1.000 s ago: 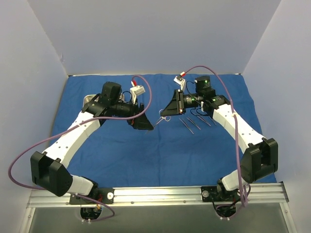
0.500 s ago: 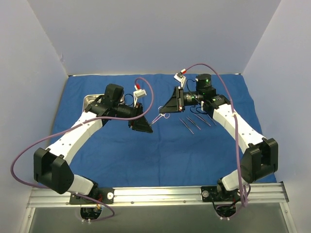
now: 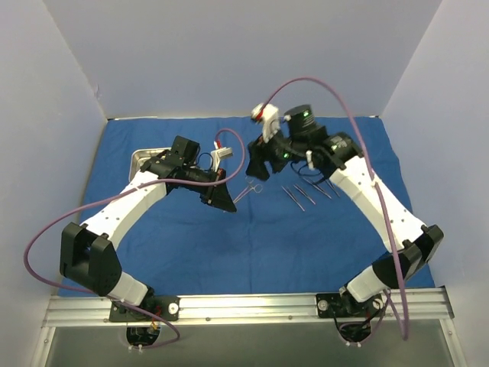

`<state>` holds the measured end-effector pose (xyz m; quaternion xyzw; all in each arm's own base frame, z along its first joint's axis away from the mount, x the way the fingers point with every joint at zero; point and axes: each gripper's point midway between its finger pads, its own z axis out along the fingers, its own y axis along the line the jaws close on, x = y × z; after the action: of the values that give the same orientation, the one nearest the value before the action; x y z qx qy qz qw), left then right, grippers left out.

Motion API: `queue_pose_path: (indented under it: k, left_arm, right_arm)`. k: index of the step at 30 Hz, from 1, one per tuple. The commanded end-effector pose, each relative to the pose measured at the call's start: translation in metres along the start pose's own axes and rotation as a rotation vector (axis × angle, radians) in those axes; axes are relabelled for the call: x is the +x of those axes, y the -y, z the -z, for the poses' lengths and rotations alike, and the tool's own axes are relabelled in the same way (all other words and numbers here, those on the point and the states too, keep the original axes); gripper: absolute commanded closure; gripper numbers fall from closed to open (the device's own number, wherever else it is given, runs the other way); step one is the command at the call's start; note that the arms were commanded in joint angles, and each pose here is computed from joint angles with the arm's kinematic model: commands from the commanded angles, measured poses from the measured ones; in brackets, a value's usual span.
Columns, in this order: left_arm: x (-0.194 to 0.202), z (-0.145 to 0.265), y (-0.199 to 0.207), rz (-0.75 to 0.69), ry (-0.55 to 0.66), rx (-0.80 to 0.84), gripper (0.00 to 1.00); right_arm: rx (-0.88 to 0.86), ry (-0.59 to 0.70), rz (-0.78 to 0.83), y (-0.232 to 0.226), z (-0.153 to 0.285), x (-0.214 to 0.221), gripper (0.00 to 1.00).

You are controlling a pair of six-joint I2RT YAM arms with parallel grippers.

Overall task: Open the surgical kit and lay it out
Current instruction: Place the medical item in the surgical kit.

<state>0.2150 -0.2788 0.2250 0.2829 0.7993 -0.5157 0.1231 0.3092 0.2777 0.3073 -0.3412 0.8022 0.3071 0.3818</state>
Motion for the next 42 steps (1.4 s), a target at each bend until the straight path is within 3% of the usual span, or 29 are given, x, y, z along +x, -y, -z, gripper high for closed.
queue_pose_path:
  k: [1,4,9,21,39,40,42]
  left_arm:
    - [0.000,0.004,-0.004,0.007,-0.015,-0.053,0.98]
    - [0.006,0.002,-0.002,0.030,-0.038,-0.024,0.98]
    - [0.015,-0.003,0.010,0.070,-0.047,0.073,0.98]
    - [0.014,-0.006,0.027,0.051,-0.069,0.148,0.98]
    - [0.015,-0.003,0.039,0.007,-0.077,0.172,0.98]
    - [0.014,-0.003,0.039,0.004,-0.076,0.169,0.98]
    - [0.014,-0.002,0.039,0.002,-0.077,0.171,0.98]
  right_arm:
    - [0.197,-0.210,0.414,0.011,0.020,0.041,0.38]
    - [0.127,-0.172,0.678,-0.027,0.020,0.049,0.43]
    - [0.053,-0.050,0.932,-0.062,0.017,0.060,0.48]
    - [-0.063,-0.091,1.064,-0.073,-0.002,0.069,0.56]
    - [-0.124,-0.215,1.123,-0.056,-0.035,0.094,0.56]
    - [-0.124,-0.216,1.125,-0.054,-0.036,0.093,0.59]
    - [-0.112,-0.228,1.131,-0.049,-0.037,0.093,0.83]
